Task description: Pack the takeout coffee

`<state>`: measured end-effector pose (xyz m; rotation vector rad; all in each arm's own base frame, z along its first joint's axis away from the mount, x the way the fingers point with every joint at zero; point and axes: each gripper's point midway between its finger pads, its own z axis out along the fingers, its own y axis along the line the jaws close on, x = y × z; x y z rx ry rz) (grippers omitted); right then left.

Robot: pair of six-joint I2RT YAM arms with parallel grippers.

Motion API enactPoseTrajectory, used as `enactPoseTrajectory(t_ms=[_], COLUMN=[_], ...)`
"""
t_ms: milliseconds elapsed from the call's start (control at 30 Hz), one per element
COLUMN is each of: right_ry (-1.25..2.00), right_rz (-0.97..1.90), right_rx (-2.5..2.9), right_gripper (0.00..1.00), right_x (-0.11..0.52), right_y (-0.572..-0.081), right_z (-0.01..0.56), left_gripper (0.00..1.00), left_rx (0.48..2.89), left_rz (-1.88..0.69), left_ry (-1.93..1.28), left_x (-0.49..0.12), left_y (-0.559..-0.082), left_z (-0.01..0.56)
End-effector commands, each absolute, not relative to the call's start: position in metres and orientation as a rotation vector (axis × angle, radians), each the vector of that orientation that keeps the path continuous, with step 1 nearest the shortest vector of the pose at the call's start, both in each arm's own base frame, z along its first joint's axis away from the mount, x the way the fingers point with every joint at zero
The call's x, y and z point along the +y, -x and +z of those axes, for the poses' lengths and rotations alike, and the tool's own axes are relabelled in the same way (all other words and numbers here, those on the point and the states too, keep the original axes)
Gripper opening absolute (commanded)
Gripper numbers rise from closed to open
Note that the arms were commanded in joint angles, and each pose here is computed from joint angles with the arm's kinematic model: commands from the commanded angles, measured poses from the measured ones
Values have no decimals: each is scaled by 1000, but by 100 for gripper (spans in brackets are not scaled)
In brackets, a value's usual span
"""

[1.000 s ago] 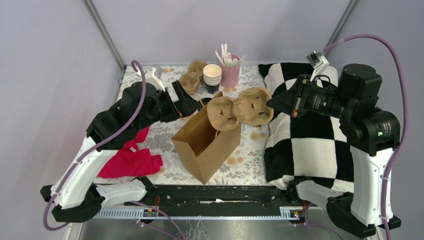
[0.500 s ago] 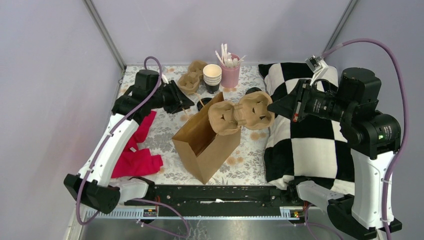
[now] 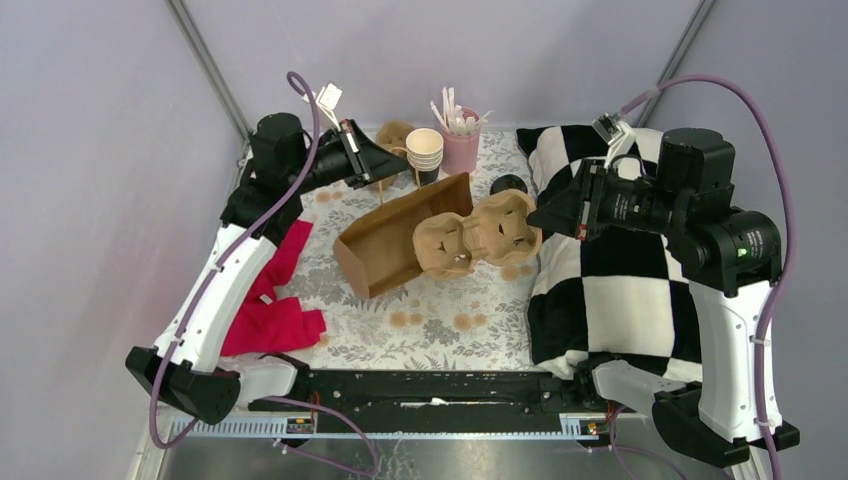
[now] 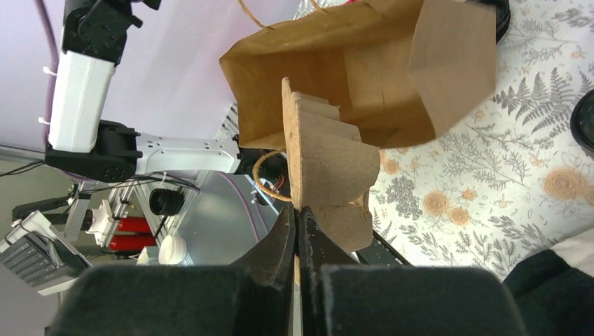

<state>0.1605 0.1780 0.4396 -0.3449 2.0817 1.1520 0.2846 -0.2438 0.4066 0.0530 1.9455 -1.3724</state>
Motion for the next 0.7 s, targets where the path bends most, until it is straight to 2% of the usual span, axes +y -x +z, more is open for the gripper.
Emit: enactPoseTrajectory(t_ms=[0,333,667], right_ry=[367,247,270], right_rz=[1184,1195,1231], right_rx=[2113,2232,2196], right_gripper=[0,0,0], right_x=[178,180,184], right_y=[-146,-158,-159], right_z=[429,403,412], left_gripper=[0,0,0], left_rx=[1775,1885,1913], left_rz=[-1519,-1605,-1628], left_ry=[-190,-207,-177], left_x=[-263,-289,-291], left_y=[-257,-223,-210], left_z=[443,402,389])
